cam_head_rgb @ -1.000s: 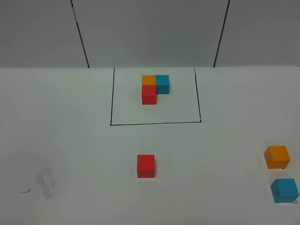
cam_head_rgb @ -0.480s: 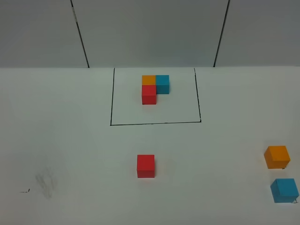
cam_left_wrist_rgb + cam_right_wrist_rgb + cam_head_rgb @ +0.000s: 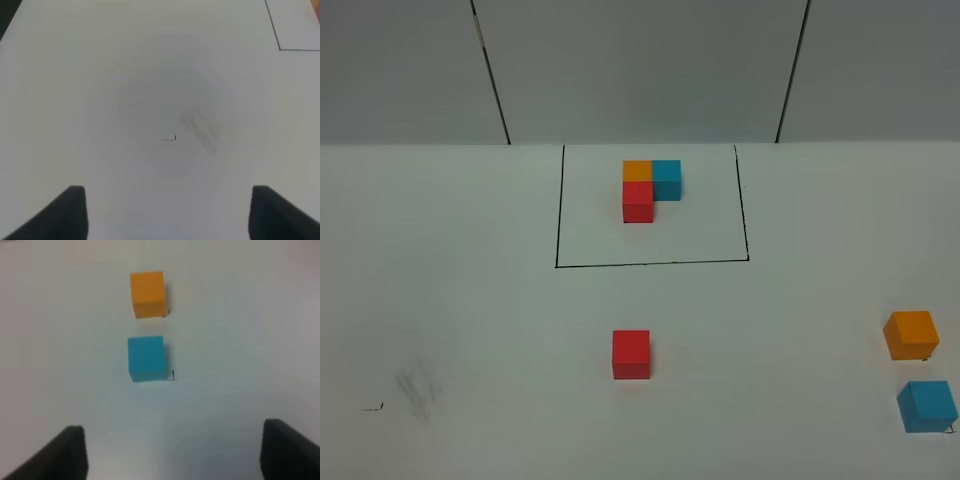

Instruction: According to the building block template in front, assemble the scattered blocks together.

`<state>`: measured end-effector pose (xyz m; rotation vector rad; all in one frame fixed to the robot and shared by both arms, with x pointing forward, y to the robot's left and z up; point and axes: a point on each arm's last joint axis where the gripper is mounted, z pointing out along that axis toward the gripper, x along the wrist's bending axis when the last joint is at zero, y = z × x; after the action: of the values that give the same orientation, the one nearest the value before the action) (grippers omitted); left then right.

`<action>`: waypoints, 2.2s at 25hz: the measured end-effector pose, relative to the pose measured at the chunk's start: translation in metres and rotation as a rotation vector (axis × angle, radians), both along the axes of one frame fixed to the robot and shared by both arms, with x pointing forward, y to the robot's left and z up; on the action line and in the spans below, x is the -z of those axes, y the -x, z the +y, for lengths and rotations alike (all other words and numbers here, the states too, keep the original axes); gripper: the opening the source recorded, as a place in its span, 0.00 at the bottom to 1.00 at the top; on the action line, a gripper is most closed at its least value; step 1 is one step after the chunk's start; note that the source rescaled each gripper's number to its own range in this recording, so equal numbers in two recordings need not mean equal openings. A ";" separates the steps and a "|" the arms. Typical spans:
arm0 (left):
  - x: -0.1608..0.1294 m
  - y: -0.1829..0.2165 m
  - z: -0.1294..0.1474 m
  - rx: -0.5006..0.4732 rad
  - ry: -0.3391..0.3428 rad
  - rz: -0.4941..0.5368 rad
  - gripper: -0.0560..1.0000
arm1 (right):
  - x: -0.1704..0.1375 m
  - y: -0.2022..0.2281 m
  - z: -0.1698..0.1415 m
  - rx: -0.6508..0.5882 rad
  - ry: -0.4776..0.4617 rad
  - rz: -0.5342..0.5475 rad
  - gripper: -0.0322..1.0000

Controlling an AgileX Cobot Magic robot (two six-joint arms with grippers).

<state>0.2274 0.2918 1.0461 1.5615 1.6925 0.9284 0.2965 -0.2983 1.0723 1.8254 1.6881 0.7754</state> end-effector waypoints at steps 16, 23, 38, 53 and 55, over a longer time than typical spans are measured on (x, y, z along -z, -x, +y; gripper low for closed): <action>0.000 0.000 0.000 0.000 0.000 0.000 0.63 | -0.016 -0.044 0.002 -0.048 -0.011 0.129 0.51; 0.000 0.000 0.000 0.000 0.000 0.000 0.63 | -0.012 -0.068 0.000 -0.059 0.007 0.104 0.51; 0.000 0.000 0.000 0.000 0.000 0.000 0.63 | -0.009 -0.120 -0.002 -0.081 0.019 0.198 0.51; 0.000 0.000 0.000 -0.001 0.002 0.000 0.63 | 0.018 -0.179 -0.002 -0.119 0.005 0.355 0.51; 0.000 0.000 0.000 -0.001 0.002 0.000 0.63 | 0.019 -0.189 -0.001 -0.131 -0.002 0.360 0.51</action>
<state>0.2274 0.2918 1.0461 1.5593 1.6939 0.9273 0.4853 -0.2994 1.0534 1.9607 2.0481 0.5196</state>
